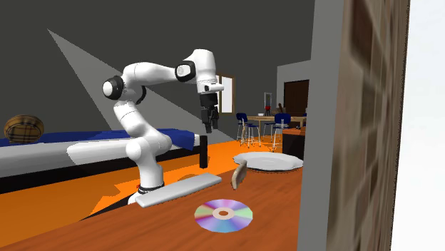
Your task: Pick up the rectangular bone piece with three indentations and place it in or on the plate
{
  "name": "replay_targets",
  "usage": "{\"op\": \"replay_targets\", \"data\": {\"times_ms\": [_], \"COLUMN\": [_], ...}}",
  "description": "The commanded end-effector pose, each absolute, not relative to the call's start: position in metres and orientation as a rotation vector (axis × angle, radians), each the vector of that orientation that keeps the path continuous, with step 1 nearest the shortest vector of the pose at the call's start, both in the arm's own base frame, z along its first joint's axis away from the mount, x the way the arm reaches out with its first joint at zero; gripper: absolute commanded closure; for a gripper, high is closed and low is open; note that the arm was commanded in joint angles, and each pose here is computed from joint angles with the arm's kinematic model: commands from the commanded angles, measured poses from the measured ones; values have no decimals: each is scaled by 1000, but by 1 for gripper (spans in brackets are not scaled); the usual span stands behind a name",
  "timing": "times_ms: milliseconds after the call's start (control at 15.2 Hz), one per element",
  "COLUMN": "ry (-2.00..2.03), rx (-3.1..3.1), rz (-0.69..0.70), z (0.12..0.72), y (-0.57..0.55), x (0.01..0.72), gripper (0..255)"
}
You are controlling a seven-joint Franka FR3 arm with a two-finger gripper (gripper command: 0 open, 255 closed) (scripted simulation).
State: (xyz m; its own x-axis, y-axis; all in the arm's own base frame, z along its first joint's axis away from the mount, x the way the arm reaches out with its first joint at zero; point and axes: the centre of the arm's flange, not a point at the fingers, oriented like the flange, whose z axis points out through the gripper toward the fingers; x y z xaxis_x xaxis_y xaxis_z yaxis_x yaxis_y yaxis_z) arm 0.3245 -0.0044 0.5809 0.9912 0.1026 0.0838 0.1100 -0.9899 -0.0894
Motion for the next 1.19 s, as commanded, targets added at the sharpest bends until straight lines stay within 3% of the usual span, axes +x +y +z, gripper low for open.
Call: {"op": "replay_targets", "data": {"times_ms": [0,528,1122], "ry": [-163,-836,-1560], "rx": [-3041,-2963,-2700], "rz": [-121,-56,22], "z": [581,561,543], "y": [-4,-102,-188], "x": [324,348,421], "gripper": [0,0,0]}}
